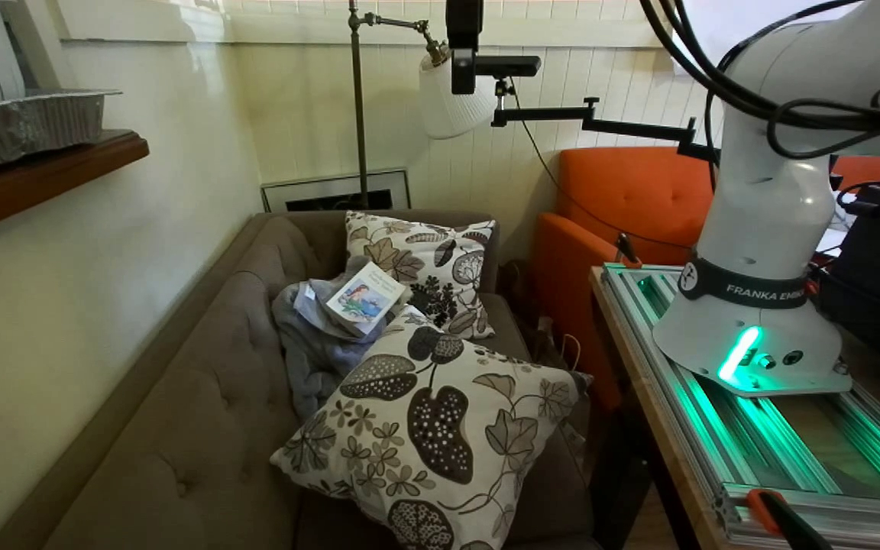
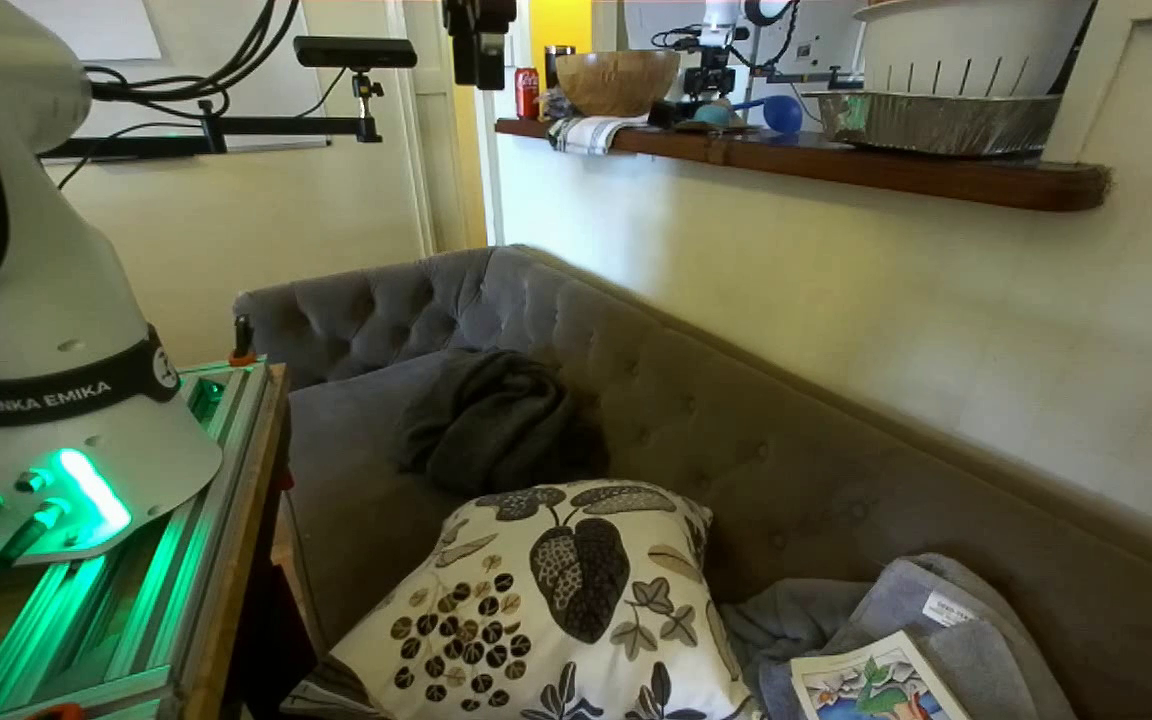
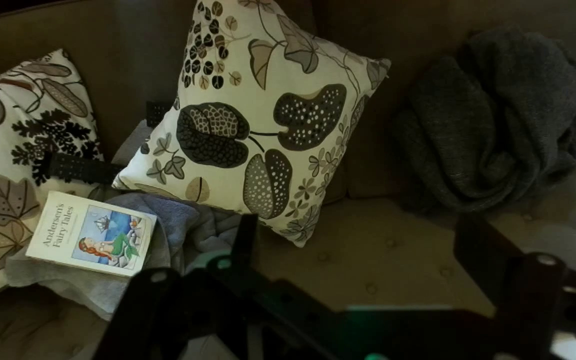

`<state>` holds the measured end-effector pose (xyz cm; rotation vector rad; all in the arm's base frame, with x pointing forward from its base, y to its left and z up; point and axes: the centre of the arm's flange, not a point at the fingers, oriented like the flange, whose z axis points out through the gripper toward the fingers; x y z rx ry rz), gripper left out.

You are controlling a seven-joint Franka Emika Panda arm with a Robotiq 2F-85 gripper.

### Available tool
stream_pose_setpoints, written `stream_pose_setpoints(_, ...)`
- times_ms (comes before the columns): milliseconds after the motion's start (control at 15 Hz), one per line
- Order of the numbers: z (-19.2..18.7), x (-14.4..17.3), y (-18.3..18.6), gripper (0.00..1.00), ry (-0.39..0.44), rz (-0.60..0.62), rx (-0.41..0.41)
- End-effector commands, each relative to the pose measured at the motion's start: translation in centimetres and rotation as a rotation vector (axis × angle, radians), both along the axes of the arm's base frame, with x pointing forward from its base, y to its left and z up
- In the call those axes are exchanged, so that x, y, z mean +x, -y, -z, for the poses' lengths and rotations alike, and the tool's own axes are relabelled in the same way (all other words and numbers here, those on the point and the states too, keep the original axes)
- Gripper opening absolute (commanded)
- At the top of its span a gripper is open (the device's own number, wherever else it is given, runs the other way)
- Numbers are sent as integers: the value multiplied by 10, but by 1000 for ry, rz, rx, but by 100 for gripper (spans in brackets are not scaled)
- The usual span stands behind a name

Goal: Put the white book on the countertop.

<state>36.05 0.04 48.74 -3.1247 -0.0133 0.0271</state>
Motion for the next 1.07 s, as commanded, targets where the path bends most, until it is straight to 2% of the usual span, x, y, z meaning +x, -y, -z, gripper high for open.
stream_pose_setpoints(0,0,0,0,100,0,0,0)
stream_pose_setpoints(267,0,0,0,100,0,0,0)
stream_pose_setpoints(400,13,15,14,100,-22,-6,27)
stream_pose_setpoints(533,29,41,46,100,-85,11,96)
stream_pose_setpoints(600,39,54,69,100,-85,-42,93)
stream_pose_setpoints(667,48,62,86,100,-122,-85,131)
stream_pose_setpoints(733,57,71,108,100,-111,-136,106)
stream_pose_setpoints(1000,90,110,184,100,-148,-342,132)
